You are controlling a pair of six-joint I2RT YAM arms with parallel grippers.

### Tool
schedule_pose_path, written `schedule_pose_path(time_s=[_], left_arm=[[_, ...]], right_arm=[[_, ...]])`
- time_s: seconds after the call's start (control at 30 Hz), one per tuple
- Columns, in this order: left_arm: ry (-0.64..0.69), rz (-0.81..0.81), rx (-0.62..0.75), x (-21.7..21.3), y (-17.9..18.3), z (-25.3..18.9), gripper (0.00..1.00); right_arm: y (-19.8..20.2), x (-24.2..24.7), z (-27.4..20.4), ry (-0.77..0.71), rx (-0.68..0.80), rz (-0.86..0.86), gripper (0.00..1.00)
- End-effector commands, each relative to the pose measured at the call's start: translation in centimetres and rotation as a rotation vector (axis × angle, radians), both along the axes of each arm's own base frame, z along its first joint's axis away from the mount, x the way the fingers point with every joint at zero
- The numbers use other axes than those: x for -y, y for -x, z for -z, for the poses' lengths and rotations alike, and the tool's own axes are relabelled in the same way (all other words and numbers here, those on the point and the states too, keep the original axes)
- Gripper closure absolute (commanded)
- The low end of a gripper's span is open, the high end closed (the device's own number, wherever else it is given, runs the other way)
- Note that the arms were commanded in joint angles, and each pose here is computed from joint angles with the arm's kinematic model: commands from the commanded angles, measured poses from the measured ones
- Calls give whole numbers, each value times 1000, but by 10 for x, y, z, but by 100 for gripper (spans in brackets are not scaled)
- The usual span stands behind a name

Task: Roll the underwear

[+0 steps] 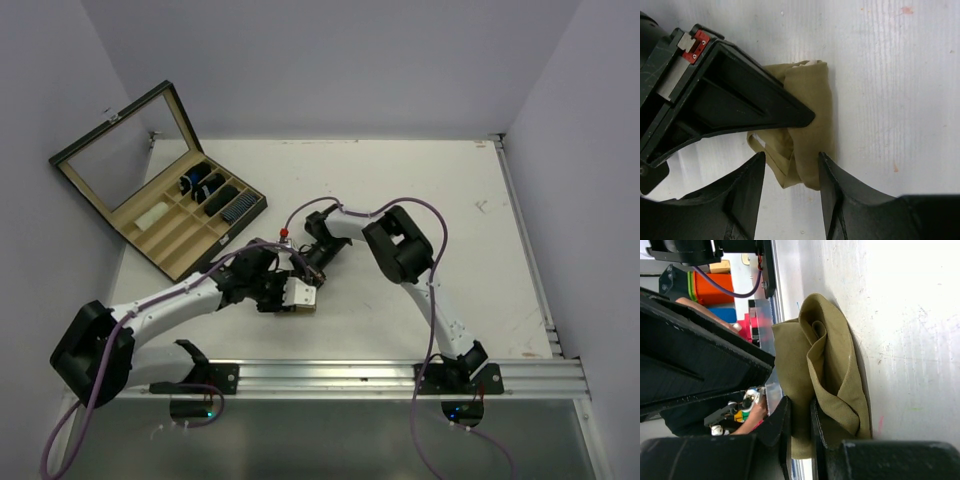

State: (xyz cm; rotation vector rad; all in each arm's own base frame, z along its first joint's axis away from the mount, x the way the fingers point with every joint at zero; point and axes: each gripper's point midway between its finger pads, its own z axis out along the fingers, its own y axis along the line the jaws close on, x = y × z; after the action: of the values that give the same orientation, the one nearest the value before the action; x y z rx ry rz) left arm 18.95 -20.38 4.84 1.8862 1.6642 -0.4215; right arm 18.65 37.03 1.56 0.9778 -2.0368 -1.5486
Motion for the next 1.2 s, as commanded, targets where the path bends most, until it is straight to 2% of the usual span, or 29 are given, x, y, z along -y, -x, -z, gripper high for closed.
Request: schedule_pose_path(time_s=[0.0,0.1,0.23,0.4,0.6,0.8,0.83,0.93,0.97,1.0,1.07,1.17], left_arm=[[62,-8,-17,15,5,-19,50],[72,-15,-32,18,11,-24,51],[29,-22,-87,22,23,-7,51],[-47,-71,-72,17,13,21,52],[-83,-102,-72,15,6,35,65],[-150,-99,-132,4,22,56,77],[-164,-99,-143,1,25,60,80],[-219,-43,-214,-5,41,69,87],[-232,-38,-235,-5,43,68,89],[-256,-28,-262,-8,47,73,92],[-271,-14,-308,-9,54,74,96],[-296,4,-373,-12,66,79,100]], right_arm=[[-6,34,90,168,229,-102,100],[-4,36,91,171,228,-103,100],[-4,35,90,164,224,-98,100],[-4,36,91,165,226,-101,100],[-4,37,89,162,233,-102,100],[-5,36,86,152,242,-104,100],[-7,37,85,150,246,-103,98],[-19,37,76,143,280,-89,82],[-25,37,71,134,292,-77,71],[-31,36,65,124,305,-61,66],[-48,37,49,109,352,-31,59],[-73,38,30,101,426,4,57]])
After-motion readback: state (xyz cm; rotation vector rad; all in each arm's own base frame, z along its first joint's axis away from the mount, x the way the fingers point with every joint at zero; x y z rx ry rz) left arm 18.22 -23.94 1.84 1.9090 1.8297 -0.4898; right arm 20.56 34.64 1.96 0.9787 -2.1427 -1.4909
